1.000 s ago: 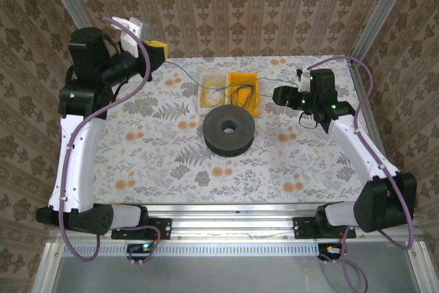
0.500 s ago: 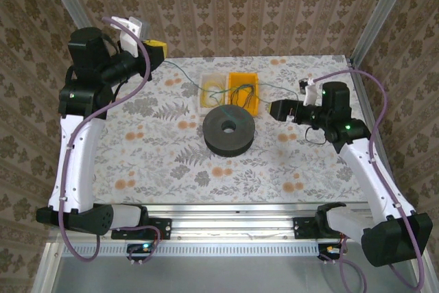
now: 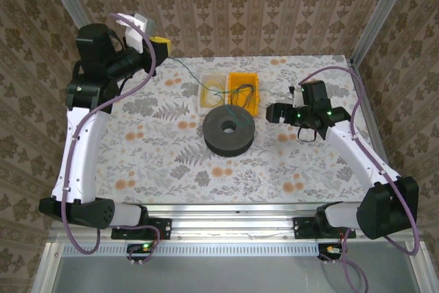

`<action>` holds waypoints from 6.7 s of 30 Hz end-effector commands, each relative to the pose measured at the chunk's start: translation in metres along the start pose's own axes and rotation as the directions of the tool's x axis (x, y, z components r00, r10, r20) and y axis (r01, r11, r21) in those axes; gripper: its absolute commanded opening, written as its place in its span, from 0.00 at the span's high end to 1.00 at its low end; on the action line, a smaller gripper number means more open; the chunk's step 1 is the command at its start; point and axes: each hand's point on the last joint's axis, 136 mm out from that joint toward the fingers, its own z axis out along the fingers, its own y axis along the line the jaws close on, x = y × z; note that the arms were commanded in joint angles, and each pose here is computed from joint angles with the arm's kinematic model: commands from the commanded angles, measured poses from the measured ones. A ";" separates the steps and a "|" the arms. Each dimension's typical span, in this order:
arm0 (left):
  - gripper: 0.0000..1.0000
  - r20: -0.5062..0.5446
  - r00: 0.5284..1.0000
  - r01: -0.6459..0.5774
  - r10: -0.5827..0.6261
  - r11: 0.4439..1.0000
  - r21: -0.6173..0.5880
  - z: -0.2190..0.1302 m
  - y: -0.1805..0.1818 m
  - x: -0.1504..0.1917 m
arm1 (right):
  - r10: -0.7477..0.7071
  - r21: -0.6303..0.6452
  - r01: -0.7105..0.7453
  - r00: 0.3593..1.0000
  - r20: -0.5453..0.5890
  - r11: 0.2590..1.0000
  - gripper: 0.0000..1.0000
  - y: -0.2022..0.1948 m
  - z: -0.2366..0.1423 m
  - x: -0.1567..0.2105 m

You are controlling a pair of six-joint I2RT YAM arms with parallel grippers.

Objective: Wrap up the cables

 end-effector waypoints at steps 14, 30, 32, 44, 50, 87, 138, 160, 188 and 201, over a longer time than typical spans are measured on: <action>1.00 0.092 0.994 -0.056 0.051 0.997 0.046 -0.025 -0.034 -0.031 | -0.118 0.653 0.010 0.985 0.122 0.757 0.00 -0.073 -0.018 -0.040; 1.00 0.073 0.996 -0.054 0.051 0.998 0.041 -0.024 -0.033 -0.022 | -0.017 -0.482 0.165 0.955 0.297 0.861 0.00 0.093 -0.103 -0.054; 1.00 0.079 0.996 -0.054 0.050 0.998 0.040 -0.025 -0.033 -0.023 | -0.046 -0.481 0.196 0.951 0.306 0.854 0.00 0.101 -0.111 -0.051; 1.00 0.097 0.994 -0.050 0.043 0.997 0.065 -0.026 -0.040 -0.028 | -0.276 -0.255 0.335 0.930 0.242 0.907 0.20 0.134 -0.048 -0.023; 1.00 0.097 0.994 -0.052 0.045 0.996 0.069 -0.026 -0.042 -0.029 | -0.361 -0.188 0.396 0.912 0.196 0.899 0.25 0.156 -0.001 -0.013; 1.00 0.119 0.991 0.083 -0.054 0.962 -0.261 -0.100 0.089 -0.006 | -0.110 -0.079 0.157 0.900 0.421 0.984 1.00 0.027 -0.130 -0.117; 1.00 0.419 0.870 0.107 0.260 0.730 -0.675 -0.313 0.172 -0.171 | 0.263 0.452 -0.361 0.927 0.267 0.815 1.00 -0.241 -0.065 -0.057; 1.00 0.474 0.853 0.131 0.220 0.788 -0.601 -0.303 0.158 -0.166 | 0.254 0.475 -0.318 0.947 0.194 0.821 1.00 -0.226 -0.056 -0.046; 1.00 0.469 0.838 0.109 0.278 0.757 -0.644 -0.319 0.149 -0.184 | 0.345 0.966 -0.168 0.934 0.092 0.198 1.00 -0.366 -0.094 0.018; 1.00 0.453 0.836 0.099 0.309 0.728 -0.679 -0.331 0.154 -0.187 | 0.404 0.961 -0.195 0.909 0.101 0.199 1.00 -0.389 -0.083 0.025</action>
